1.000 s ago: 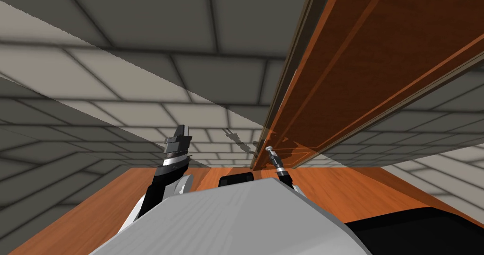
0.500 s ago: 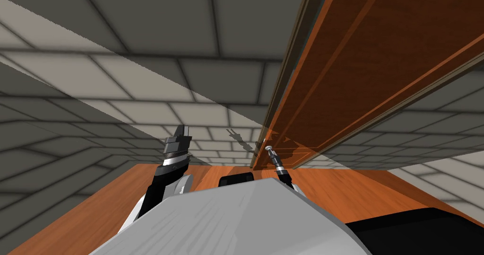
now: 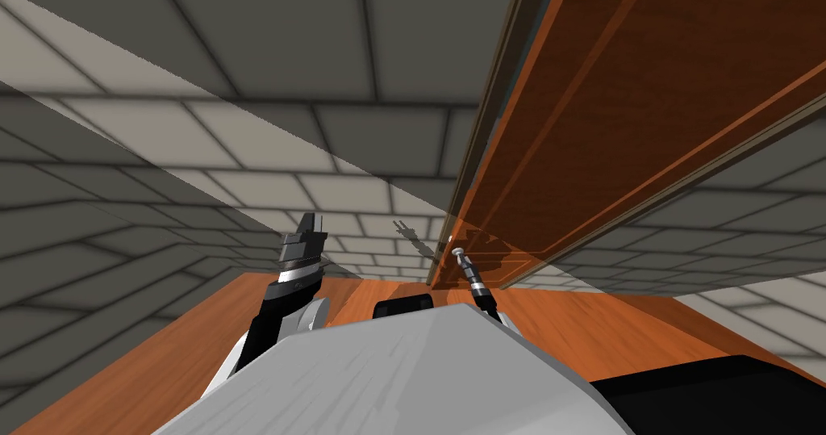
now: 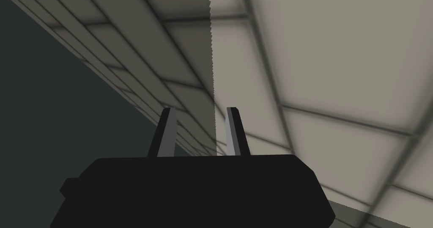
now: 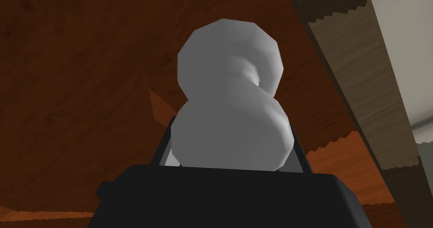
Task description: Pull the door open
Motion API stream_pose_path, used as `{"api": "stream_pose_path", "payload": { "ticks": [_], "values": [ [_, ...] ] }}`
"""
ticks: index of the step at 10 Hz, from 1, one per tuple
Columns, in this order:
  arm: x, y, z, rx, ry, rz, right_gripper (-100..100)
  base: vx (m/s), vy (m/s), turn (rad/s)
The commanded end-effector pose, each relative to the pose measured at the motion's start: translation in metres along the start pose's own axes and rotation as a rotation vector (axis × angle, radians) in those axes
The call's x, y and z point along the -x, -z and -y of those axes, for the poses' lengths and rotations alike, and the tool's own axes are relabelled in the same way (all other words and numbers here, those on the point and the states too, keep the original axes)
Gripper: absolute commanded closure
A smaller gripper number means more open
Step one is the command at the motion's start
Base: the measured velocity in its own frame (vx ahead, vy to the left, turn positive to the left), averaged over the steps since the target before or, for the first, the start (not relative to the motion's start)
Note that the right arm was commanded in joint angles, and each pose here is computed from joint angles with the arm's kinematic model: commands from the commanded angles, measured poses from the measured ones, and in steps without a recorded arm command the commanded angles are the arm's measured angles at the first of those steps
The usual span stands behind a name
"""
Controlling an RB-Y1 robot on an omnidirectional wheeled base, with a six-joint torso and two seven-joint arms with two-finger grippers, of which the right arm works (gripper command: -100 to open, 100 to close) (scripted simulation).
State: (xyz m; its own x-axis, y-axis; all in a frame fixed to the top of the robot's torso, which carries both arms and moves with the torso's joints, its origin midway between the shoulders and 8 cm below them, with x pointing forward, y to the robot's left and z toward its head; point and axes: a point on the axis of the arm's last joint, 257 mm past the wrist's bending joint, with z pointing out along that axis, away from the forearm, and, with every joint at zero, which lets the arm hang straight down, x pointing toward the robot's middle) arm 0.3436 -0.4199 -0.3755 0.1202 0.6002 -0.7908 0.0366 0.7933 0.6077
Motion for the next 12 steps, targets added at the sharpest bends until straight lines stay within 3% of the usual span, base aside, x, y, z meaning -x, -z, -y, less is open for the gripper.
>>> {"api": "stream_pose_path", "payload": {
  "ticks": [1, 12],
  "values": [
    [-0.006, -0.0008, -0.004, 0.002, -0.042, -0.004, 100, -0.037, -0.014, 0.035],
    [-0.002, -0.0168, -0.006, -0.01, -0.414, 0.043, 100, -0.048, -0.018, 0.056]
  ]
}}
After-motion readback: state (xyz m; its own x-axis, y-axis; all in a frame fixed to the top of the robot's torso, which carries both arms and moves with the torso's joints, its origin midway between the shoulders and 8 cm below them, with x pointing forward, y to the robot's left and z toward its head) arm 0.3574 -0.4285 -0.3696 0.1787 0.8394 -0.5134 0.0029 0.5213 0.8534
